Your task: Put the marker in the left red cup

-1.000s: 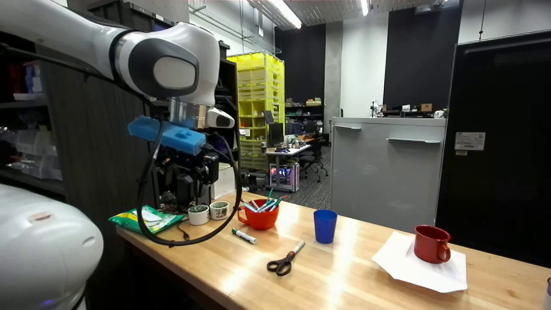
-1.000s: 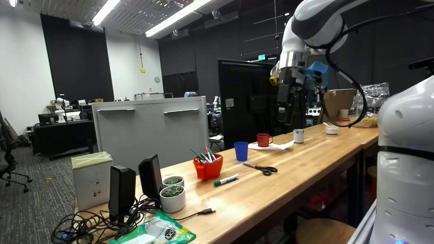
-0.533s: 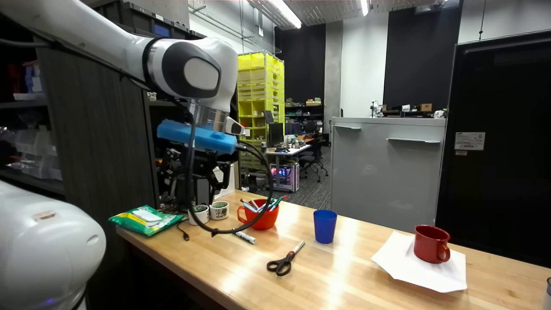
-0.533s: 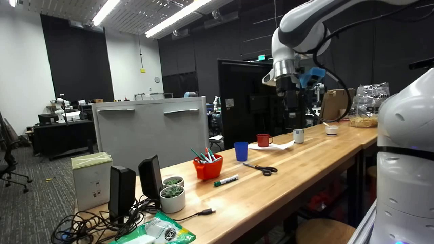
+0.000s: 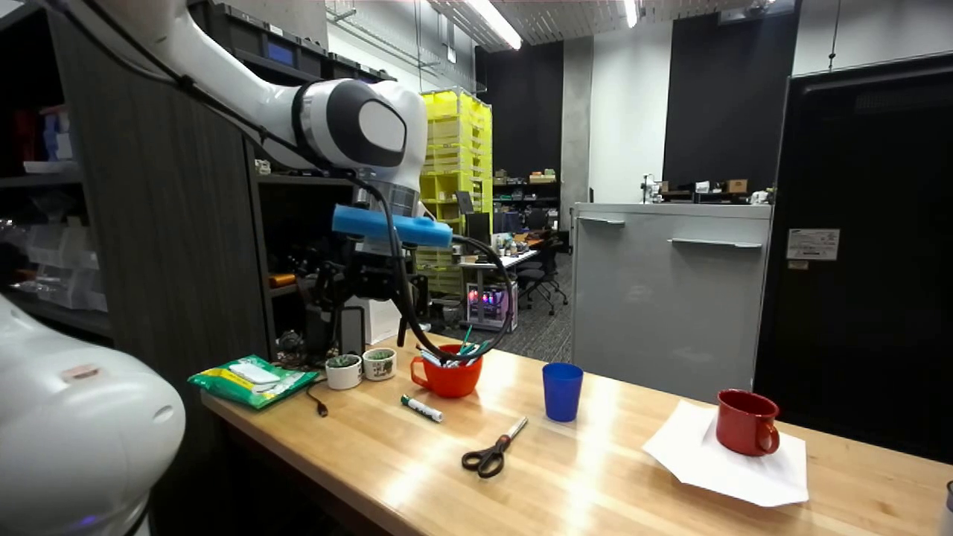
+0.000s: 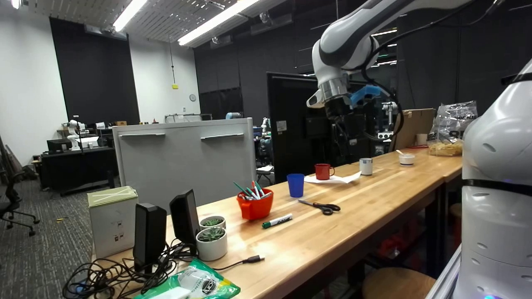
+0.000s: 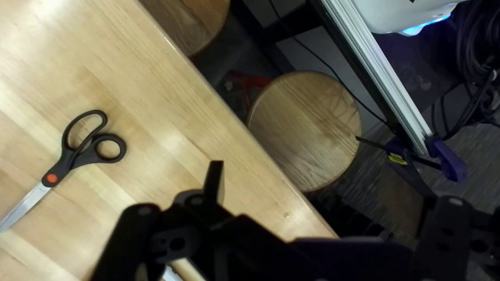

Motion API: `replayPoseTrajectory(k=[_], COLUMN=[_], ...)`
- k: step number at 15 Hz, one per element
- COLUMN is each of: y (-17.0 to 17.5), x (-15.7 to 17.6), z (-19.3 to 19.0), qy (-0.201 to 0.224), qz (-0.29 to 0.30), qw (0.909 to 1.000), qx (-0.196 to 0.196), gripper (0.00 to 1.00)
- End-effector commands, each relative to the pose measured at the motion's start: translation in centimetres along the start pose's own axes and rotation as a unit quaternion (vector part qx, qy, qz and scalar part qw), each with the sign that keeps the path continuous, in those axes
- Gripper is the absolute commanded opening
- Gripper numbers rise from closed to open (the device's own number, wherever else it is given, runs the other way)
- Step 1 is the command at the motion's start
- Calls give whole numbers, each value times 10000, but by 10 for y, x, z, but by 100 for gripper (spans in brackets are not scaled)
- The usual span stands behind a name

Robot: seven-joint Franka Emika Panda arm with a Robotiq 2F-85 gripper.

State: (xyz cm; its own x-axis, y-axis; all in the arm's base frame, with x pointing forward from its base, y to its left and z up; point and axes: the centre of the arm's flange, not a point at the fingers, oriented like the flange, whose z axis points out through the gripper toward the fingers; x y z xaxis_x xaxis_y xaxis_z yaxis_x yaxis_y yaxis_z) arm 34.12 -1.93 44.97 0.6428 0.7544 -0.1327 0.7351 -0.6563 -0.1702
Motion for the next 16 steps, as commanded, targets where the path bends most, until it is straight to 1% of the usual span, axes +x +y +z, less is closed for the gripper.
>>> replayPoseTrajectory(k=[1, 7, 9, 10, 11, 13, 16], y=[0, 2, 6, 8, 8, 11, 17], x=[0, 0, 3, 5, 8, 16, 32], z=[0, -2, -3, -1, 1, 6, 12], qy=[-6, -40, -204, -283, -302, -388, -483], qz=[-10, -45, -254, -374, -541, -826, -1316], qw=[10000, 10000, 9995, 9989, 9980, 9955, 9881], qx=[2, 20, -16, -95, -93, -265, -640], gripper=[100, 100, 100, 100, 100, 100, 100])
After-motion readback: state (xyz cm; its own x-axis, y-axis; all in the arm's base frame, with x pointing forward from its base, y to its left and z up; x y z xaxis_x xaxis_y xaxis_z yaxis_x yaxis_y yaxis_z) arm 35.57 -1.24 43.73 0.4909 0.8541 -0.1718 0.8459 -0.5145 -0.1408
